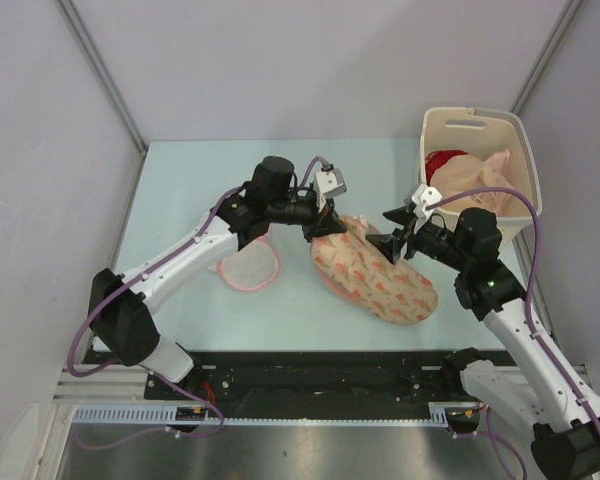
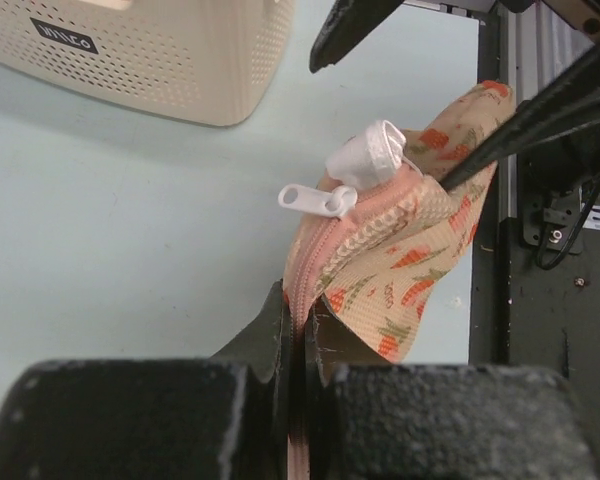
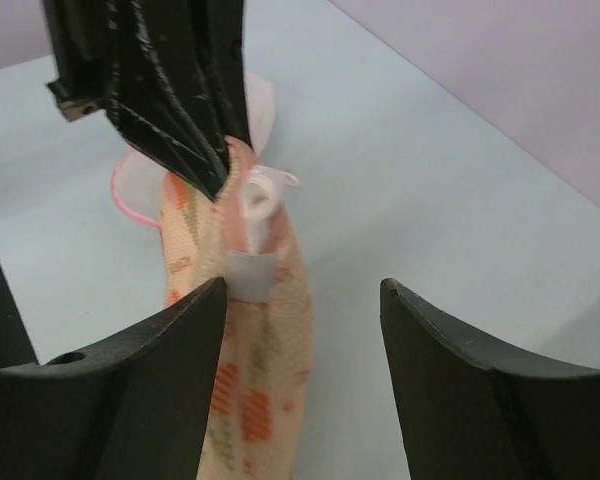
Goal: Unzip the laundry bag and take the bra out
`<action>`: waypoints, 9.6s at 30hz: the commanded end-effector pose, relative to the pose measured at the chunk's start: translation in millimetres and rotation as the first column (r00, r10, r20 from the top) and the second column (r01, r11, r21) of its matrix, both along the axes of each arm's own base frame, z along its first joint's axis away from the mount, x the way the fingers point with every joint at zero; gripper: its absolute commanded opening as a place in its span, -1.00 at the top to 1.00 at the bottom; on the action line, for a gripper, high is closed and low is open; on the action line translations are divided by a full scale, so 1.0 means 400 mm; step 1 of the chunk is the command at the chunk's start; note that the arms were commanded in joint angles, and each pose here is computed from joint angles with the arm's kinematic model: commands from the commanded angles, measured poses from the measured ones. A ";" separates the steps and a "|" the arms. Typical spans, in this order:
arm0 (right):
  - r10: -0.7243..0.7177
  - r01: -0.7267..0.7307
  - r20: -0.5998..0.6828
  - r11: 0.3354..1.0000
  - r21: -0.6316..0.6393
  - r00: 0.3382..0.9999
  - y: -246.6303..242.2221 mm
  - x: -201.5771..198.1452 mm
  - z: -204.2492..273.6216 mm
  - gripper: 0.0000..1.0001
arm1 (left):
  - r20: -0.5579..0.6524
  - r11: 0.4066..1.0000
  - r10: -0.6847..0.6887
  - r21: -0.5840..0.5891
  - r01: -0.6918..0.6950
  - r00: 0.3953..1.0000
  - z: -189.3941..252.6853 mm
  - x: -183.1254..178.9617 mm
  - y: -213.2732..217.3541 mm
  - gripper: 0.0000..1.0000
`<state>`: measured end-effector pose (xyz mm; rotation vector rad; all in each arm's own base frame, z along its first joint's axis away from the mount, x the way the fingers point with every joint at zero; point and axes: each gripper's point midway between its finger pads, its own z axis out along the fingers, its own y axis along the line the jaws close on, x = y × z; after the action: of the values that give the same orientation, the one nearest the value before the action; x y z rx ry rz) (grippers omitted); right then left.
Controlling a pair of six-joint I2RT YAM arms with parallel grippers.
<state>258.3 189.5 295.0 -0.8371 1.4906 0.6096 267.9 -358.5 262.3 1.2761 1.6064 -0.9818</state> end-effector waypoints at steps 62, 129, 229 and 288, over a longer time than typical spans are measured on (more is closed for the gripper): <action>0.082 -0.083 0.029 0.996 0.025 0.996 0.104 0.009 0.033 1.00 | 0.140 0.995 -0.051 -0.083 0.063 0.989 0.092 -0.050 0.008 0.99; 0.011 -0.010 0.042 1.000 -0.013 0.999 0.019 -0.003 0.003 1.00 | -0.038 0.994 -0.105 0.021 0.106 0.994 0.098 -0.060 0.002 0.99; 0.060 -0.066 0.057 0.993 0.100 0.997 0.032 -0.017 0.025 1.00 | -0.009 0.993 -0.113 -0.042 0.113 0.994 0.189 -0.048 -0.052 -0.06; 0.118 -0.118 0.149 0.993 -0.009 0.982 0.005 -0.046 0.021 1.00 | -0.086 0.966 -0.253 0.039 0.257 0.964 0.102 -0.090 -0.041 -0.47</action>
<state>242.3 196.5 278.9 -0.9186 1.4193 0.7022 254.0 -385.6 296.4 1.4411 1.6213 -1.0909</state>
